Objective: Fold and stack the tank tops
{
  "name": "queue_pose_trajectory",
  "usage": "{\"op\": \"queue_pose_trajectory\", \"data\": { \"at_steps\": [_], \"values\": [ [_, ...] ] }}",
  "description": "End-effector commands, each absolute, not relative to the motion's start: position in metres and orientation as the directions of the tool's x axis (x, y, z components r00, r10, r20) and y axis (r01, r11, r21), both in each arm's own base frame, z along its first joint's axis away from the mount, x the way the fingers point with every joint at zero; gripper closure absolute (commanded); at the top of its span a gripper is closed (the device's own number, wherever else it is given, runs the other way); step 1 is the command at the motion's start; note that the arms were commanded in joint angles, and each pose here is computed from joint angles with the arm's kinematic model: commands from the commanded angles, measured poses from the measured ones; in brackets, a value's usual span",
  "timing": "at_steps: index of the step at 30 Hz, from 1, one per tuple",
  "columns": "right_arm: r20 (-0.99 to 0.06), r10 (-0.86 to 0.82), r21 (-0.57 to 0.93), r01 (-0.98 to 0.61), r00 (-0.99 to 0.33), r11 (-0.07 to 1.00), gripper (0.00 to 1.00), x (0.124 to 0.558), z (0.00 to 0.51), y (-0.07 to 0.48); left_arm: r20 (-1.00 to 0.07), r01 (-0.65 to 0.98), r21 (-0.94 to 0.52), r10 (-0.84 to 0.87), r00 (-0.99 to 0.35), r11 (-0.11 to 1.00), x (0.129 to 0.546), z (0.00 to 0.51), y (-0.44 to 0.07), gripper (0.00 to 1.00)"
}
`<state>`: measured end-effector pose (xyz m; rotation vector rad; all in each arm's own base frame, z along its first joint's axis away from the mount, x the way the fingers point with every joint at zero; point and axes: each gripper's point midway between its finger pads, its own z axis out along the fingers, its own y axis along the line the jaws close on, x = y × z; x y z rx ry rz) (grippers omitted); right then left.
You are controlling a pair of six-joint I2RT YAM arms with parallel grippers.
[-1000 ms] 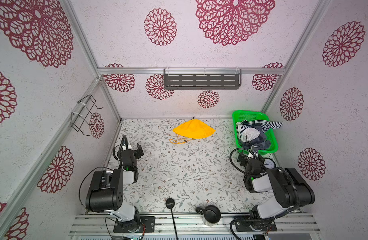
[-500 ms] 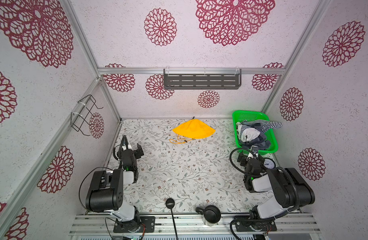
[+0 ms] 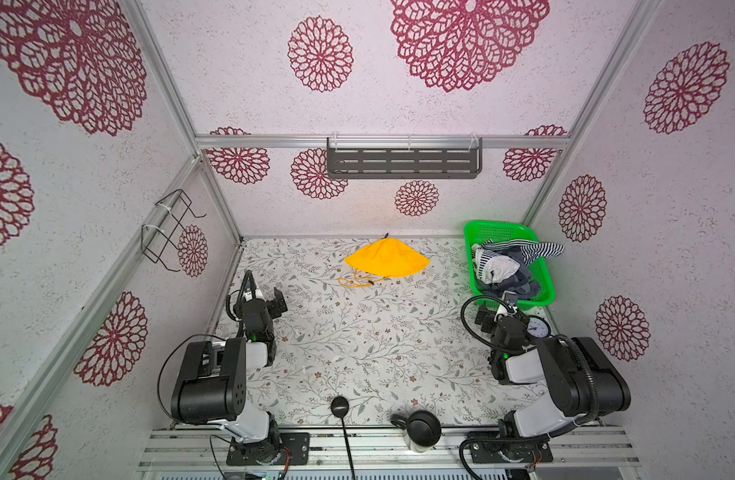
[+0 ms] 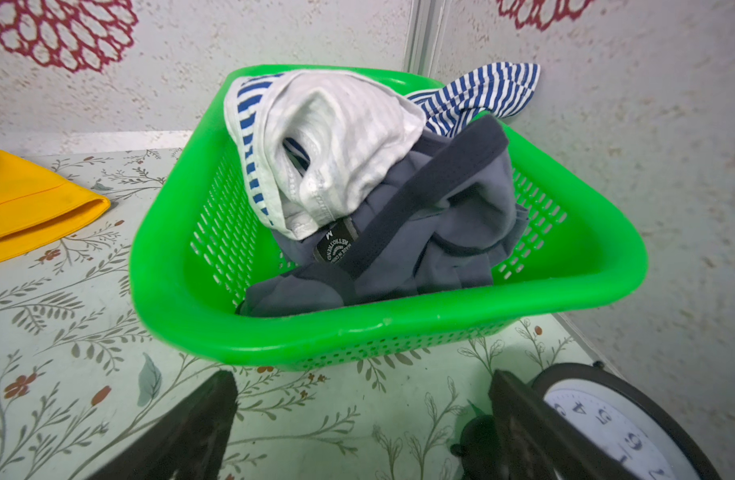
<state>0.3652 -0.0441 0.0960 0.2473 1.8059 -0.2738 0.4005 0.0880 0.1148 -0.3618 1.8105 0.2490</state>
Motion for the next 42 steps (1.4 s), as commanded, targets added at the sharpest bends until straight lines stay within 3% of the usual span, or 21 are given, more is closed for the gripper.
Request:
{"op": "queue_pose_trajectory", "data": {
  "at_steps": [1,6,14,22,25,26,29,31,33,35,42],
  "values": [
    [-0.978,0.051,-0.015,0.313,-0.202,0.95,0.02,0.379,0.143,-0.044,-0.964,-0.409,-0.006,-0.114,-0.239,0.912,0.397,0.145,0.095,0.02],
    [-0.974,-0.015,-0.083,0.291,-0.228,0.953,0.02,0.393,0.224,-0.045,-0.973,-0.41,-0.041,-0.129,-0.19,0.911,0.393,0.23,0.087,0.02],
    [-0.883,0.161,0.035,0.281,-0.441,0.959,0.05,0.416,0.255,-0.062,-0.952,-0.314,-0.077,-0.163,-0.258,0.946,0.387,0.296,0.034,0.0],
    [-0.695,0.229,0.116,0.207,-0.682,0.971,0.19,0.464,0.223,-0.051,-0.864,-0.231,-0.298,-0.365,-0.347,0.926,0.372,0.276,-0.025,0.1],
    [-0.663,0.226,0.097,0.218,-0.714,0.971,0.35,0.482,0.21,-0.057,-0.839,-0.222,-0.304,-0.37,-0.398,0.927,0.368,0.26,-0.048,0.14],
    [-0.653,0.227,0.084,0.228,-0.722,0.97,0.37,0.487,0.206,-0.06,-0.831,-0.217,-0.306,-0.372,-0.413,0.927,0.367,0.255,-0.054,0.16],
    [-0.621,0.227,0.019,0.275,-0.75,0.961,0.35,0.498,0.19,-0.074,-0.809,-0.207,-0.317,-0.378,-0.451,0.926,0.363,0.244,-0.07,0.24],
    [-0.606,0.236,0.001,0.296,-0.759,0.955,0.27,0.504,0.178,-0.08,-0.797,-0.2,-0.333,-0.389,-0.462,0.921,0.361,0.239,-0.078,0.28],
    [-0.592,0.248,0.026,0.289,-0.767,0.957,0.2,0.512,0.166,-0.077,-0.789,-0.196,-0.343,-0.395,-0.47,0.919,0.36,0.236,-0.084,0.31],
    [-0.57,0.265,0.061,0.282,-0.778,0.958,0.21,0.519,0.153,-0.072,-0.788,-0.193,-0.345,-0.395,-0.472,0.918,0.36,0.236,-0.088,0.34],
    [-0.59,0.266,0.059,0.288,-0.762,0.956,0.7,0.529,0.157,-0.074,-0.786,-0.196,-0.334,-0.387,-0.482,0.922,0.358,0.233,-0.092,0.36]
  ]
}}
